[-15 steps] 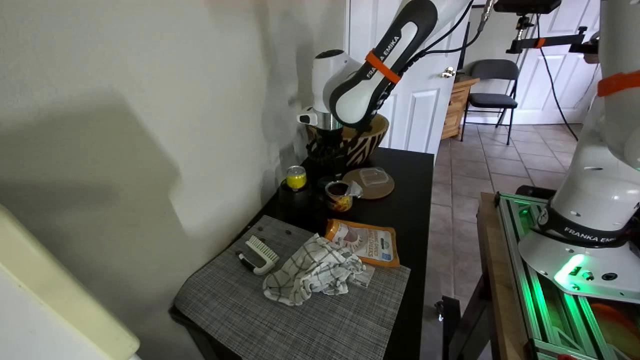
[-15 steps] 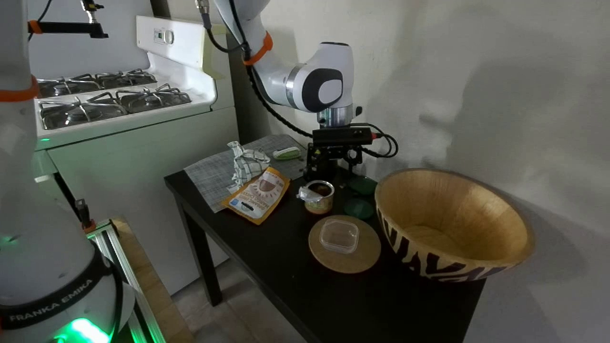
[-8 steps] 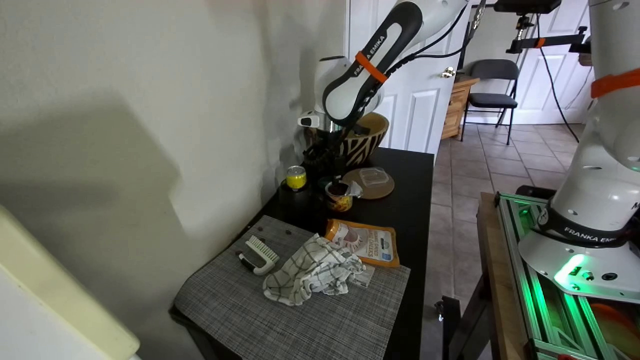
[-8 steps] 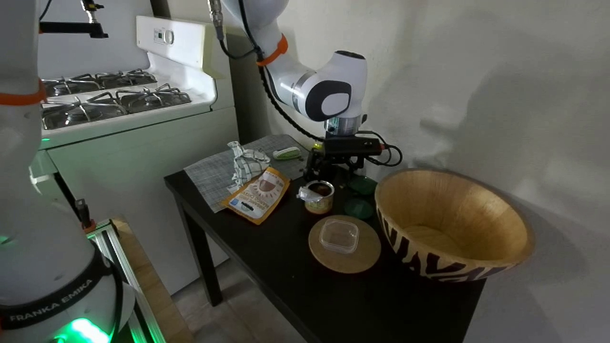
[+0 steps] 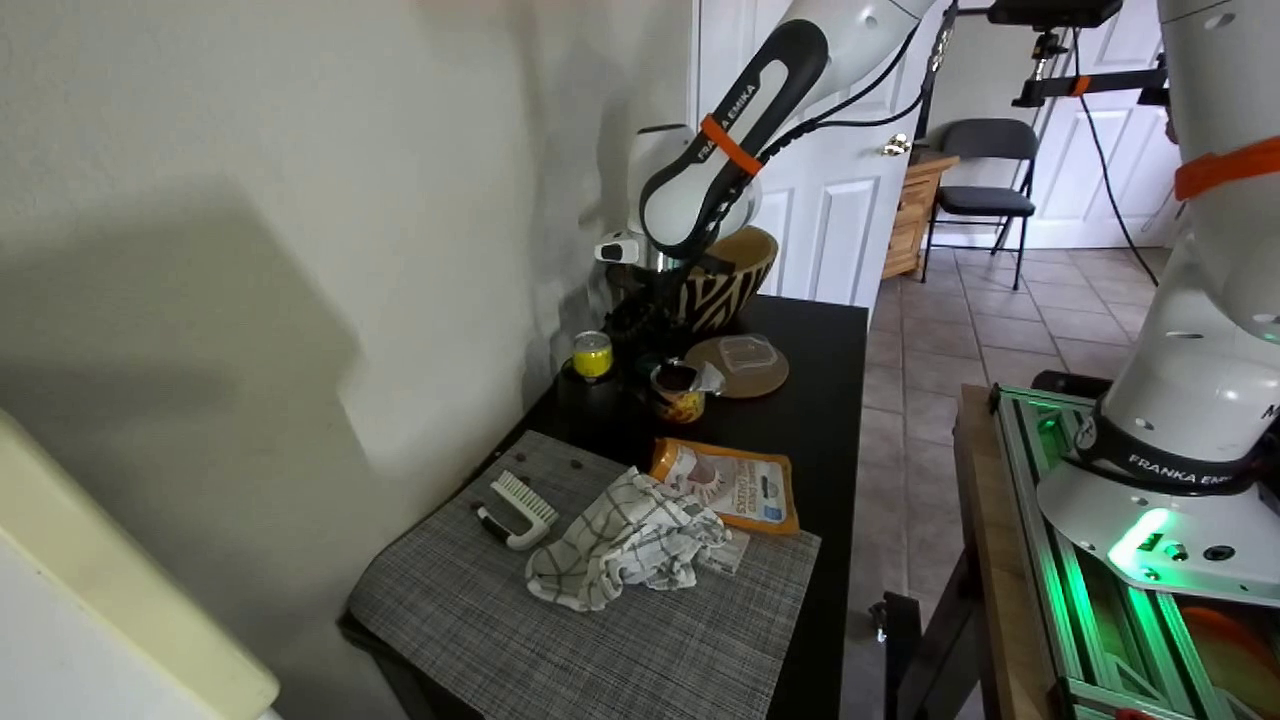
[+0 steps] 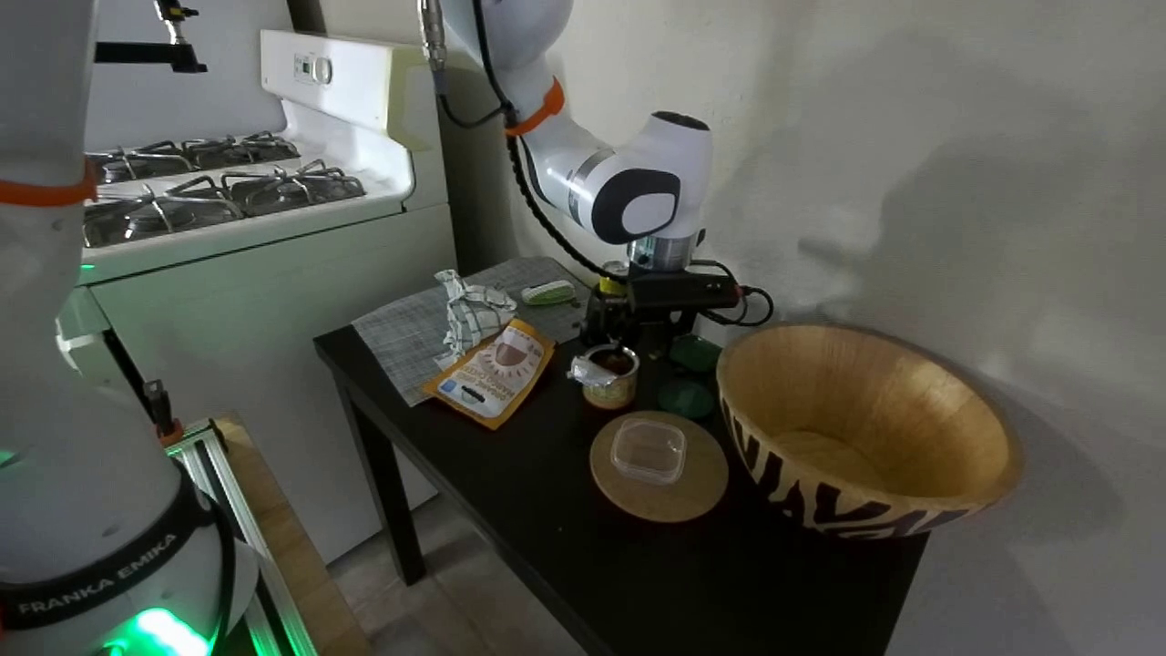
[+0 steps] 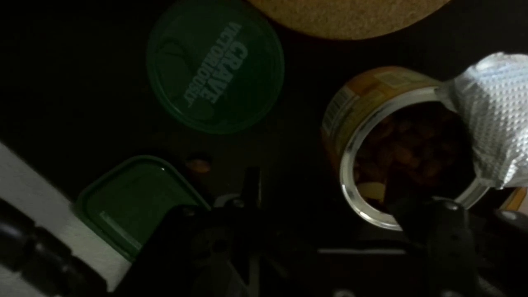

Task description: Put the coffee can into the wooden bowl

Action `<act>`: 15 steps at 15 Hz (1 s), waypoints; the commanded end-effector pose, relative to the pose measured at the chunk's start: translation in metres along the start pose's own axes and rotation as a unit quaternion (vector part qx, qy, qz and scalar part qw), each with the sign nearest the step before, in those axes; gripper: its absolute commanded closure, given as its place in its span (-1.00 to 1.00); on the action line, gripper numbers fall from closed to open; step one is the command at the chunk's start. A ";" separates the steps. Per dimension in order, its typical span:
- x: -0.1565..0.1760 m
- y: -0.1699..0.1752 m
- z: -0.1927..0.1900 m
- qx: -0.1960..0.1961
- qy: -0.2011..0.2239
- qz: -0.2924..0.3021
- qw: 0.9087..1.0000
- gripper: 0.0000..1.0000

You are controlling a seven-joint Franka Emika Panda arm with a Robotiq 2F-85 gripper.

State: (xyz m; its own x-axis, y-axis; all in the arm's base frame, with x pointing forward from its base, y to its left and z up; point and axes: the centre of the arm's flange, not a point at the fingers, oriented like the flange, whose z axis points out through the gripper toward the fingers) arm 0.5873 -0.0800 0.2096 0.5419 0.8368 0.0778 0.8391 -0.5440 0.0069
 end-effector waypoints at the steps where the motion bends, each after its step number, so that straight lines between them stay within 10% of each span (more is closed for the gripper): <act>1: 0.008 0.004 0.013 0.014 -0.002 -0.016 1.000 -0.55; 5: 0.013 0.002 0.018 0.018 -0.006 -0.020 1.000 -0.47; 6: 0.015 0.001 0.019 0.019 -0.006 -0.021 1.000 -0.09; 15: 0.027 -0.010 0.007 0.025 -0.015 -0.032 0.999 0.99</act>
State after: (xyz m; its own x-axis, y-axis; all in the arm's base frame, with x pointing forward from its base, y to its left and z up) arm 0.5959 -0.0597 0.1991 0.5020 0.8621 0.0694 0.8646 -0.5023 -0.0142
